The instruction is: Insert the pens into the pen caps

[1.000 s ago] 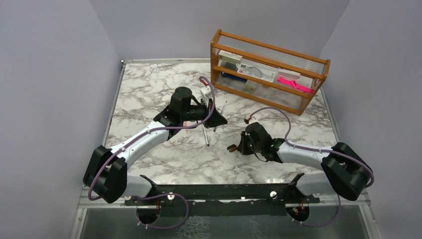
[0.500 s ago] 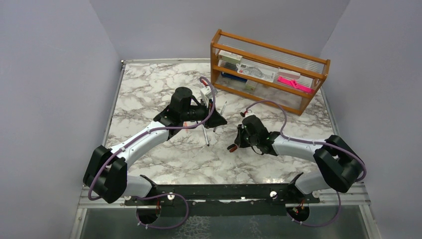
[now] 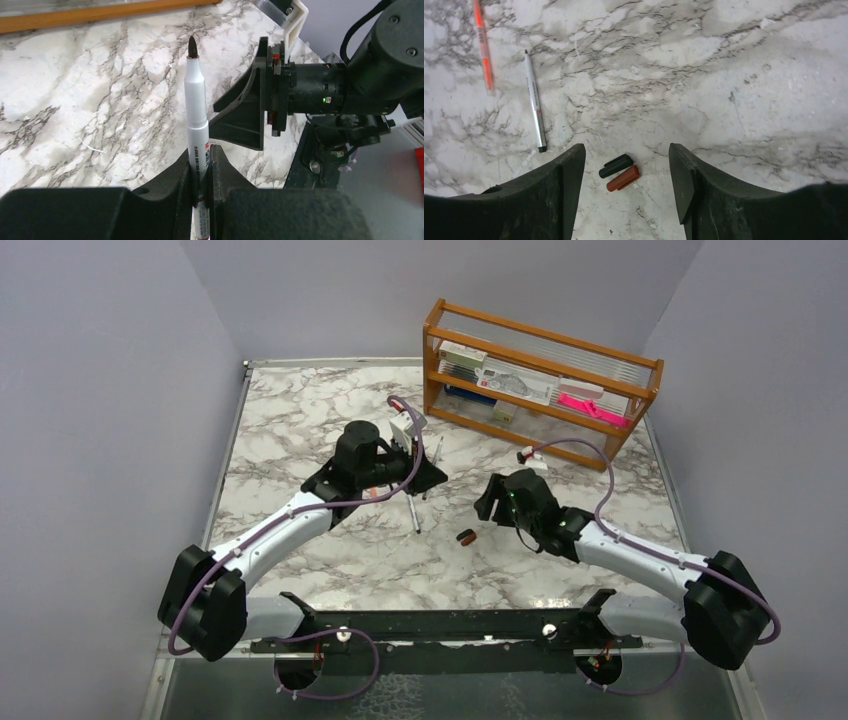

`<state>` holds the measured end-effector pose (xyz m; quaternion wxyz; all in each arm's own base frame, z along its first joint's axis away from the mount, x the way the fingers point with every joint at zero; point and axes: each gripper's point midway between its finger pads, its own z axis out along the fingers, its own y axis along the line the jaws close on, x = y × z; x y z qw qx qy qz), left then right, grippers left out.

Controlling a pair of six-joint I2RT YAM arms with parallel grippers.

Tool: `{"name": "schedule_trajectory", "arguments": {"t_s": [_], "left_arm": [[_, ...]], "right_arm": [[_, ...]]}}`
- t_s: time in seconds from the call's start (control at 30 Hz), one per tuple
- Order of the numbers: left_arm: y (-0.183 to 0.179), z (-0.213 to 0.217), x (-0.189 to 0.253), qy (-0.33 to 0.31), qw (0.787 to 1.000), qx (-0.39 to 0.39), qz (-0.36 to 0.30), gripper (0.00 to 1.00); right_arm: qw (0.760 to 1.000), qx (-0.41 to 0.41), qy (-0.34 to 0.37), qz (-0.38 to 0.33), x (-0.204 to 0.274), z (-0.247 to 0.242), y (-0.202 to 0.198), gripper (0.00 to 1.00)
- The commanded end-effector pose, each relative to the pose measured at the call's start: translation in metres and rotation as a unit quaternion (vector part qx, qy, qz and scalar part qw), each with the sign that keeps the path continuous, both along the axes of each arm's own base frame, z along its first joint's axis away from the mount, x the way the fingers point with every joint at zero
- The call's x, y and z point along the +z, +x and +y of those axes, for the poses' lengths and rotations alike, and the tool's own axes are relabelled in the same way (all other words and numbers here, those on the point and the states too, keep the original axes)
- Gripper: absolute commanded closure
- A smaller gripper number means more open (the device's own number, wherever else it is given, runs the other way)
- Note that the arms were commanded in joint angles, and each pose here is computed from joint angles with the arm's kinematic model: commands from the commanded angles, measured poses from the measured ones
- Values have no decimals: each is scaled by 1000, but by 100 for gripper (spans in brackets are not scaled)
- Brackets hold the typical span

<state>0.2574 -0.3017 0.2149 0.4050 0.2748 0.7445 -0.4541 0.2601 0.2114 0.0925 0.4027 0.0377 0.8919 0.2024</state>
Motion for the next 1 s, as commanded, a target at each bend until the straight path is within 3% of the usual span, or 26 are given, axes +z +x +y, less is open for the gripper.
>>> {"name": "schedule_trajectory", "arguments": {"t_s": [0.0,0.23,0.6,0.97], "left_arm": [[11,8,17,-13,998,46,-29,100],[12,9,18,-17,998,55,-29,100],[8,12,19,-17,998,55,-30,100],[7,12,16,-17,998,53,-26,100]], "right_arm": [[990,-127,-51,25,-9,-34,-5,39],[975,-151,-159,38,-14,-15,-28,42],[972,-153,-154,95,-52,7,-41,57],[983,-121,-112,86,-51,25,-39,55]]}}
